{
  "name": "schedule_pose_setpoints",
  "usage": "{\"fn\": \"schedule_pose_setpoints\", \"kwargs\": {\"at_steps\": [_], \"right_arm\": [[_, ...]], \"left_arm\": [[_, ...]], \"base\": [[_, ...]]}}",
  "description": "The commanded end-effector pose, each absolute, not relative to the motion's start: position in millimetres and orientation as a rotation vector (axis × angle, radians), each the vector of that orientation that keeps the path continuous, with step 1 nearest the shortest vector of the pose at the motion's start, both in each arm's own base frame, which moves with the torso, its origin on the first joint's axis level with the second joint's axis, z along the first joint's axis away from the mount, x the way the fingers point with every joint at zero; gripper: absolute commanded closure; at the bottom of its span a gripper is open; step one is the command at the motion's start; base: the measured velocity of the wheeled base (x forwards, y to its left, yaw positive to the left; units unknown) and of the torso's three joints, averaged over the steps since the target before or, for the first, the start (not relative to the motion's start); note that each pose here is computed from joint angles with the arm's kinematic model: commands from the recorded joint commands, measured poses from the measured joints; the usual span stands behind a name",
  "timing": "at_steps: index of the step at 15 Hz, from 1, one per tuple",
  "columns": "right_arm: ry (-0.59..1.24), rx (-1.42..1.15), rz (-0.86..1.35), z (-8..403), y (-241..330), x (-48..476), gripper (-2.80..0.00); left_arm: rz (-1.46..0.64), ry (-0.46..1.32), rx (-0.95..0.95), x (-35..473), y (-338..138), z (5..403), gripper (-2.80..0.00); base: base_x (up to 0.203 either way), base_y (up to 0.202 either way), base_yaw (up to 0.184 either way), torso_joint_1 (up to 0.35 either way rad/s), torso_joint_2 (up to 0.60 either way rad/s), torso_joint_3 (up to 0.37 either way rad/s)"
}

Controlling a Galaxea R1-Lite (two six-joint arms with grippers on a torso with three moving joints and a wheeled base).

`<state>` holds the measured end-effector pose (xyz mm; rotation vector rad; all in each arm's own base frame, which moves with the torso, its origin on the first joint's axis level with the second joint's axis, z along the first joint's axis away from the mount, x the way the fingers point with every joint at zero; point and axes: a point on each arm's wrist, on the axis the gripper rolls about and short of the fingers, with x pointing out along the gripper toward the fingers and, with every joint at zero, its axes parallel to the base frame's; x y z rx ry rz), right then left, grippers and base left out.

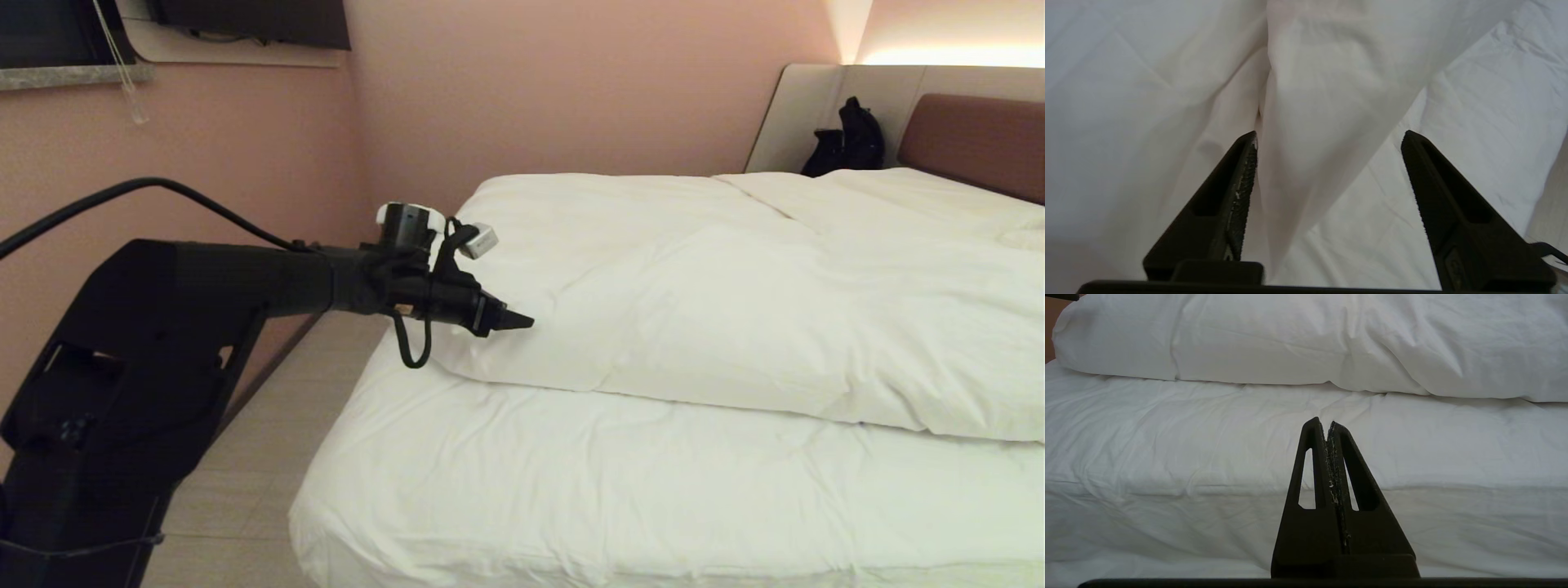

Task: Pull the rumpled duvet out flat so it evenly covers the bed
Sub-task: Hold the folded corner of the quilt

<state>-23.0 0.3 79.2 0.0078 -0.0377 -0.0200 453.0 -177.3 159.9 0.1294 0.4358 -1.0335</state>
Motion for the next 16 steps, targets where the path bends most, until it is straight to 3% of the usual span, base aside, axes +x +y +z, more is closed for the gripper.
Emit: {"fn": "schedule_pose_setpoints", "kwargs": {"at_steps": [1, 16], "right_arm": [[-0.037, 0.009, -0.02, 79.3, 0.3, -22.9, 0.0], [-0.037, 0.007, -0.02, 79.3, 0.3, -22.9, 0.0]], "left_arm": [[-1.048, 0.427, 0.128, 454.8, -181.5, 153.3, -2.8], [-1.066, 0.316, 0.149, 475.3, -207.5, 110.5, -2.8]], "base": [[0.0, 0.0, 0.0, 0.0, 0.0, 0.0], [0.0, 0.0, 0.0, 0.0, 0.0, 0.0]]}}
